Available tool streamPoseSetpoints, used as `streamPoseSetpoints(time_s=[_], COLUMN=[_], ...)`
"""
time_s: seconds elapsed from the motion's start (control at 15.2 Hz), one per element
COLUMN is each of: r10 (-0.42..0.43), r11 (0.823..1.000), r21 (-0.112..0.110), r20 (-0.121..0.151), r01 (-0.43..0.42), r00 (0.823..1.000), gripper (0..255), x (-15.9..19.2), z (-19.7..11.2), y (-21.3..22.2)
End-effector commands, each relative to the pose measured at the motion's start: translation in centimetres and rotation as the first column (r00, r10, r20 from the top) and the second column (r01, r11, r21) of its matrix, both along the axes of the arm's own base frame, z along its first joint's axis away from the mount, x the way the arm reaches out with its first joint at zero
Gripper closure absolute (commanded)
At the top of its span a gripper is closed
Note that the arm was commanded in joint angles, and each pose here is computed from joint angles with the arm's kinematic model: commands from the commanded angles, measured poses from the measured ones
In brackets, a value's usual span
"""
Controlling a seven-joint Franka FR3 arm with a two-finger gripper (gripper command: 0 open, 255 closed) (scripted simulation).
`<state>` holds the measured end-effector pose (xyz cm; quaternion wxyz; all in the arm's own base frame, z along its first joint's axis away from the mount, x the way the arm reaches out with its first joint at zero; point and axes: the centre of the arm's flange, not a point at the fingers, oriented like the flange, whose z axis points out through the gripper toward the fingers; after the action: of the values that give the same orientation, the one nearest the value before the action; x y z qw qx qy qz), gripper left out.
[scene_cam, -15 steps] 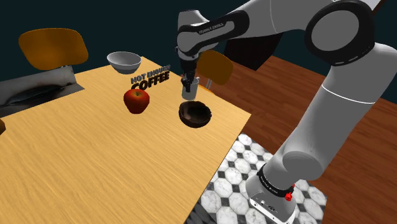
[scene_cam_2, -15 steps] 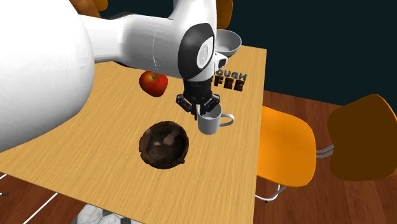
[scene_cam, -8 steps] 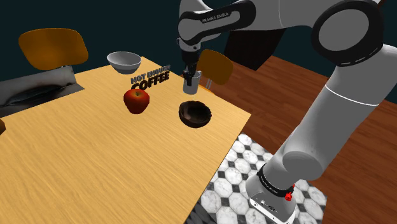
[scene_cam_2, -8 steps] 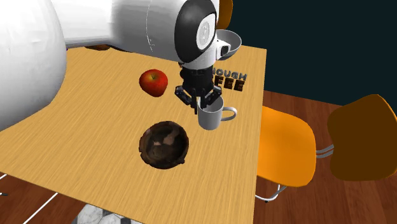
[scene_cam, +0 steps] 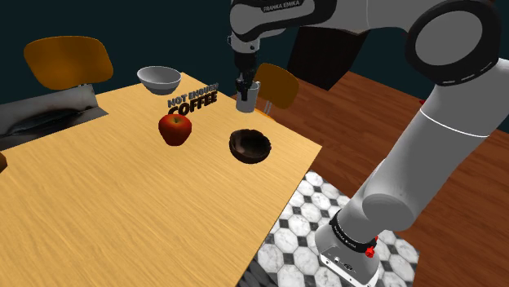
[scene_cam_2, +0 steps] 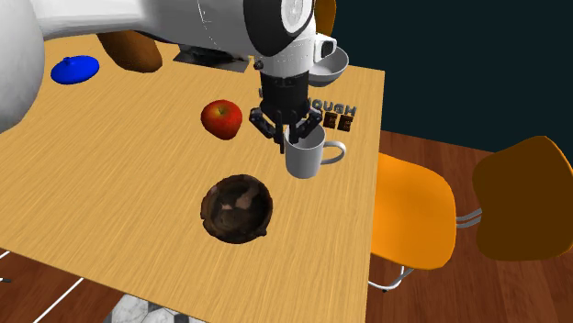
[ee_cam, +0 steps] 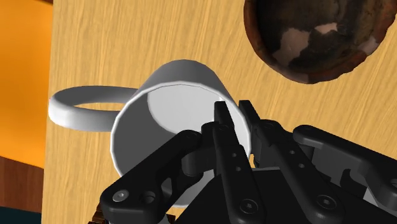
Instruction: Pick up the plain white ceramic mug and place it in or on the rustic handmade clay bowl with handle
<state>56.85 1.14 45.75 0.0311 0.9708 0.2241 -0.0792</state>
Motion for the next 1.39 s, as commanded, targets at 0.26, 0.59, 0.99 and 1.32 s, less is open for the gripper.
streamPoseSetpoints(time_s=[0.26, 0.59, 0.99, 1.32], r10=[0.000, 0.000, 0.000, 0.000], r11=[1.000, 1.000, 1.000, 1.000], r21=[0.000, 0.000, 0.000, 0.000], r20=[-0.001, -0.001, -0.001, -0.001], r01=[0.000, 0.000, 0.000, 0.000], r00=[1.000, 1.000, 1.000, 1.000], gripper=[255, 255, 255, 255], x=[-0.1, -0.1, -6.1, -12.1], z=[3.2, 5.8, 7.2, 8.4], y=[0.0, 0.0, 2.5, 5.0])
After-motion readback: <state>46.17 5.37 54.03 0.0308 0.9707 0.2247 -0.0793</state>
